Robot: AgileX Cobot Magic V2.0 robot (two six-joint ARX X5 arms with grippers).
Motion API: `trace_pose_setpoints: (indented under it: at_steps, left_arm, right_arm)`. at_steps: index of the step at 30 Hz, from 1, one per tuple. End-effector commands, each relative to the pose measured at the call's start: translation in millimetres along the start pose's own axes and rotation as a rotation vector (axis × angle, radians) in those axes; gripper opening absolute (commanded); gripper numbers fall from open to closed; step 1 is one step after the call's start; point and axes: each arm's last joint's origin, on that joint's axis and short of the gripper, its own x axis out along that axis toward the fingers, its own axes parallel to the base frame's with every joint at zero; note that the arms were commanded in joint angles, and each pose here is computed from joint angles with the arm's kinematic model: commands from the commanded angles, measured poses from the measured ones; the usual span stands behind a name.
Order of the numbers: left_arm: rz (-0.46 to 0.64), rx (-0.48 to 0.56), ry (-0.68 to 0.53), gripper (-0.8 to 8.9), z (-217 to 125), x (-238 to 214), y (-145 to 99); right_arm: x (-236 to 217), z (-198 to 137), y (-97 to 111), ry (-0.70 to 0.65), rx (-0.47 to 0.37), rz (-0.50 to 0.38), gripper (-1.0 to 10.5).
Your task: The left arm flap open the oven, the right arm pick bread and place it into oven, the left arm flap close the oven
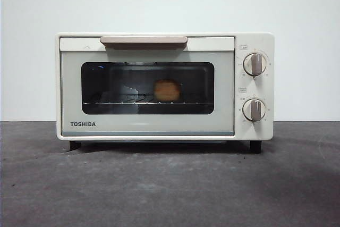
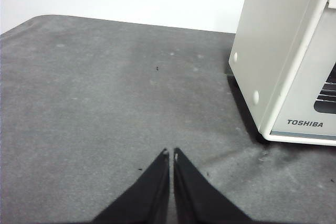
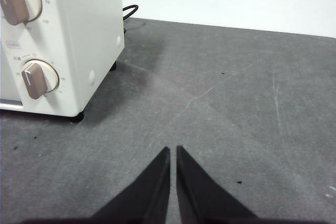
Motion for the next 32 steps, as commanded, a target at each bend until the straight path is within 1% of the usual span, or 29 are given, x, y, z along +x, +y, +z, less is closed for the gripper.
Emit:
trace_pose_setpoints:
  at_steps: [1,14,23,32]
  left_arm:
    - [0.004,0.008,0.023,0.25,-6.9,2.0,0.7]
    - [0.003,0.009,0.023,0.25,-6.9,2.0,0.6]
    - [-0.035,0.015,0.026,0.25,-7.3,1.8,-3.1]
    - [-0.035,0.015,0.026,0.25,-7.3,1.8,-3.1]
  right_arm:
    - [0.7,-1.4,-0.2,-0.005,0.012,-0.005,0.2]
    - [0.6,-0.6,-0.2,-0.011,0.011,-0.005,0.2]
    - [0.6,-0.6,-0.3,-0.012,0.011,-0.006,0.2]
    - [0.6,-0.6,-0.2,-0.012,0.011,-0.005,0.2]
